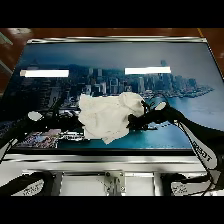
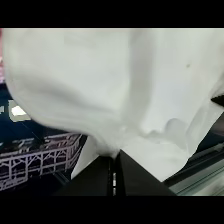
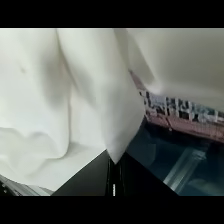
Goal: Fold the shirts.
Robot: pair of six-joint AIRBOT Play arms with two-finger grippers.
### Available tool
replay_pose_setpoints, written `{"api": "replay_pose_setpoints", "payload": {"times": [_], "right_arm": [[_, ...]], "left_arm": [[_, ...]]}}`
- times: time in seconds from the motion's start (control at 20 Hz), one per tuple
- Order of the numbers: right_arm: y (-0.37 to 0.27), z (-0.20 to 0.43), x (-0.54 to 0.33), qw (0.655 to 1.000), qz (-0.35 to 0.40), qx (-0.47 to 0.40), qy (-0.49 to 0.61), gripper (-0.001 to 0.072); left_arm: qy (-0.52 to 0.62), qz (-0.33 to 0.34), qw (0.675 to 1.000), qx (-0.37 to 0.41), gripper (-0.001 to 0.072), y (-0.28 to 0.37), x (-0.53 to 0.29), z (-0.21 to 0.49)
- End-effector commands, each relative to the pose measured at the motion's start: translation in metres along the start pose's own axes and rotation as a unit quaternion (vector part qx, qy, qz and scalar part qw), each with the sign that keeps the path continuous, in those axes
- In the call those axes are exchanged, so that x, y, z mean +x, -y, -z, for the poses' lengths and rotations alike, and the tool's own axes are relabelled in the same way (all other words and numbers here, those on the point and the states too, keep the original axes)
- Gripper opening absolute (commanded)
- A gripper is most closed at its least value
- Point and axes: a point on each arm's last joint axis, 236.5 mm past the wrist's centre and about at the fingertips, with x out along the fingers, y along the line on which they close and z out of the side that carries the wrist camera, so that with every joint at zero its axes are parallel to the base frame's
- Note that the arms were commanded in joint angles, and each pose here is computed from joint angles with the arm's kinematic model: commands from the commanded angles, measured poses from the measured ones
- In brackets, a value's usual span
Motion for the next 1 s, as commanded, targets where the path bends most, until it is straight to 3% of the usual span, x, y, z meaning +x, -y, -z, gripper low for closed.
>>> {"api": "replay_pose_setpoints", "payload": {"times": [0.0, 0.1, 0.2, 0.3, 0.45, 0.55, 0.7, 0.95], "right_arm": [[-0.025, -0.004, -0.026, 0.997, -0.022, -0.079, 0.0, 0.0058], [-0.066, -0.007, -0.078, 0.982, -0.04, -0.181, 0.027, 0.0058], [-0.124, 0.003, -0.148, 0.956, -0.055, -0.277, 0.075, 0.0058], [-0.188, 0.035, -0.227, 0.921, -0.061, -0.356, 0.143, 0.0058], [-0.271, 0.1, -0.339, 0.851, -0.079, -0.423, 0.301, 0.0058], [-0.298, 0.147, -0.387, 0.818, -0.092, -0.432, 0.369, 0.0058], [-0.295, 0.193, -0.415, 0.814, -0.079, -0.411, 0.404, 0.0058], [-0.282, 0.22, -0.414, 0.829, -0.059, -0.4, 0.386, 0.0058]], "left_arm": [[0.036, 0.0, 0.998, 0.048, 0.0039, 0.012, -0.016, -0.02], [0.108, 0.014, 0.987, 0.118, 0.0039, 0.056, -0.063, -0.058], [0.221, 0.037, 0.951, 0.214, 0.004, 0.132, -0.152, -0.091], [0.362, 0.071, 0.879, 0.301, 0.004, 0.223, -0.273, -0.095], [0.528, 0.11, 0.745, 0.393, 0.0041, 0.326, -0.441, -0.028], [0.575, 0.135, 0.696, 0.409, 0.0041, 0.357, -0.499, 0.022], [0.583, 0.129, 0.689, 0.411, 0.0041, 0.363, -0.519, 0.058], [0.543, 0.025, 0.742, 0.392, 0.0042, 0.316, -0.492, 0.044]]}}
